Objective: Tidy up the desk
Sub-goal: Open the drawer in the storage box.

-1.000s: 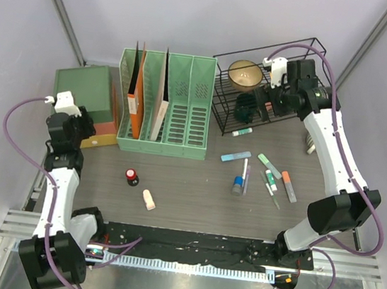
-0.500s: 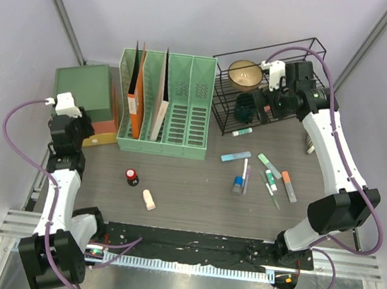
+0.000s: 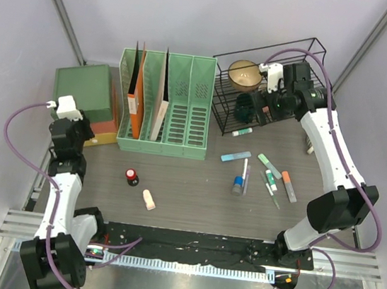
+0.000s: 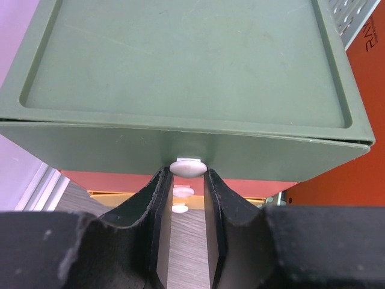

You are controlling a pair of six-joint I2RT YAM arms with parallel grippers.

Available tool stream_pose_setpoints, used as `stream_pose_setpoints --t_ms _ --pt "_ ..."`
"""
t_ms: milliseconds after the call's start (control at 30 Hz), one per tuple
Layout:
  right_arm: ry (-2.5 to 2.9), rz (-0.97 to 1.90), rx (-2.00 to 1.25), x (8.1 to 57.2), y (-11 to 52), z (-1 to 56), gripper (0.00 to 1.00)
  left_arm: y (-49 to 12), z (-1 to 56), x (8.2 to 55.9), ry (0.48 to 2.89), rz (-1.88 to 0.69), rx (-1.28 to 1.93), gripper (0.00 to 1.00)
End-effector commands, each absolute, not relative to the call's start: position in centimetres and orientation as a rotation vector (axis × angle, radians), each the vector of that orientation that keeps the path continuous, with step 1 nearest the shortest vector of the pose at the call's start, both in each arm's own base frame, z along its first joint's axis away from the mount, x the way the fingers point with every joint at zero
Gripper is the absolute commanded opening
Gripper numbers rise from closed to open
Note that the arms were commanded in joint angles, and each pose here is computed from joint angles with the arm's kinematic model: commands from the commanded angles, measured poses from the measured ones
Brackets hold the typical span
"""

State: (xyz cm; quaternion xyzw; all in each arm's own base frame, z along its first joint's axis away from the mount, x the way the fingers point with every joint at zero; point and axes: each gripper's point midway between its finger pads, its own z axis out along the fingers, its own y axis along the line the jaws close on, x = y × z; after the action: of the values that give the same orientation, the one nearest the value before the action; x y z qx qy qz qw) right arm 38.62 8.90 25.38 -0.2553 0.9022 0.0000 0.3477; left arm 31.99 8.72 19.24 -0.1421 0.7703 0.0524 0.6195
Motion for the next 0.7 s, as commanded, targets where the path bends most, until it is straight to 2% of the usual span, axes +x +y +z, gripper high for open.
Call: stream_pose_setpoints --t_ms 0,133,667 --pt "2.330 0.014 -0.681 38.8 9.3 25.3 1.00 9.0 21.6 31.9 1.685 0.150 -0.306 0.17" --pt "2.342 0.020 -0.686 38.7 9.4 25.0 1.00 8.7 21.7 31.5 1.689 0.142 -0.300 0.11" --pt "2.346 0.018 -0.693 38.7 9.4 24.9 1.00 7.5 18.8 29.4 1.781 0.165 -0.173 0.08"
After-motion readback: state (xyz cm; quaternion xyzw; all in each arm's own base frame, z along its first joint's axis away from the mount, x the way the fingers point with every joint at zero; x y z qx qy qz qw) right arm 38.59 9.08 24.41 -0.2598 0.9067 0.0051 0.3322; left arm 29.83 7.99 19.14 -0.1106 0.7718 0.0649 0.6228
